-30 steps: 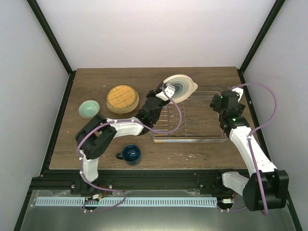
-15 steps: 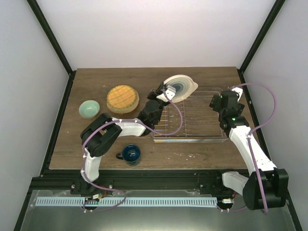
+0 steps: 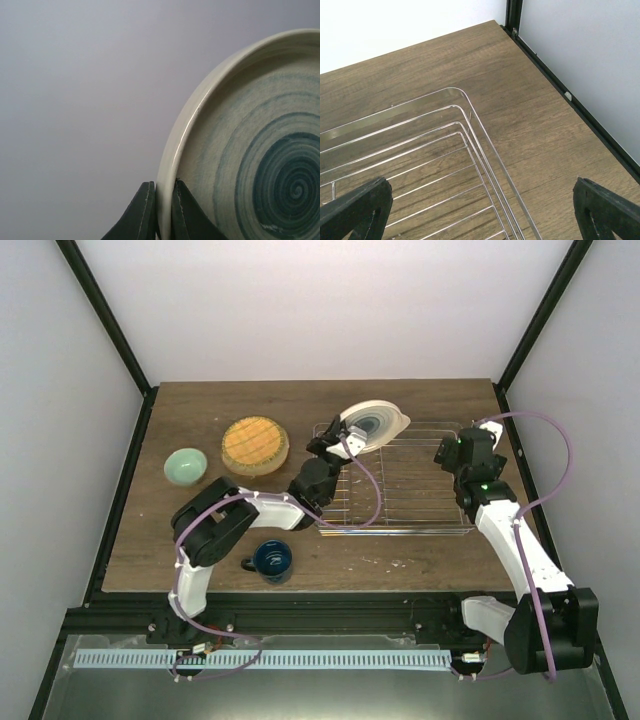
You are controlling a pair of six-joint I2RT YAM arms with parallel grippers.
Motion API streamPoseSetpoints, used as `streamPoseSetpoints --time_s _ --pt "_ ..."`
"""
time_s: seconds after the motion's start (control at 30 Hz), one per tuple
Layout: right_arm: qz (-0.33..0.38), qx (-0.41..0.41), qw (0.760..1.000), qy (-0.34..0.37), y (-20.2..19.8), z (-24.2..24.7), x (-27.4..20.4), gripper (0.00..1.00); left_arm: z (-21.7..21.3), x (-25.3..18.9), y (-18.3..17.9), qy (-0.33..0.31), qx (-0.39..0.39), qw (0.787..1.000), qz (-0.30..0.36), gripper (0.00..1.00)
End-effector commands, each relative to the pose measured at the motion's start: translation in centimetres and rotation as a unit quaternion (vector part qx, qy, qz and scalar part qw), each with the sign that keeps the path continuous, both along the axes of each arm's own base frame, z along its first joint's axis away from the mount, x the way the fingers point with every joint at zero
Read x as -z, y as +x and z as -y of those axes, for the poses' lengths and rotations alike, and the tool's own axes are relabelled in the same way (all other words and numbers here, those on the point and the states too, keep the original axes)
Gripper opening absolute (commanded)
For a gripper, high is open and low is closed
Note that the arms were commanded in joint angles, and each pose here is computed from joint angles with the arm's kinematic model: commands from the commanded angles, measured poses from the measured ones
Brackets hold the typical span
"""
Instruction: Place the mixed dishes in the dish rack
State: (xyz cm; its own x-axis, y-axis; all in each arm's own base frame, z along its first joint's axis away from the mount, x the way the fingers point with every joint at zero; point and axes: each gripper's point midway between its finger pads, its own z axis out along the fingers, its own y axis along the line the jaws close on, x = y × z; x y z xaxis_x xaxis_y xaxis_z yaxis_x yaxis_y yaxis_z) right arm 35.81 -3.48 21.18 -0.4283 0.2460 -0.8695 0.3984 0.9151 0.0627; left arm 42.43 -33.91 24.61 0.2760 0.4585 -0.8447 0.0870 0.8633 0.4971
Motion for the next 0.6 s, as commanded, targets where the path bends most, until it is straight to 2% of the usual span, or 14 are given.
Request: streamPoseSetpoints --time_s 0.0,0.57 --pt "0.007 0.004 1.0 -0.002 0.2 0.3 -0.3 1.0 -0.4 -4.5 -2.2 -0.073 0.003 0.994 0.08 0.0" --pt "0.004 0.0 1.0 -0.003 0.2 0.2 -0.1 1.0 -0.6 -5.6 -4.0 -0.064 0.011 0.992 0.109 0.0"
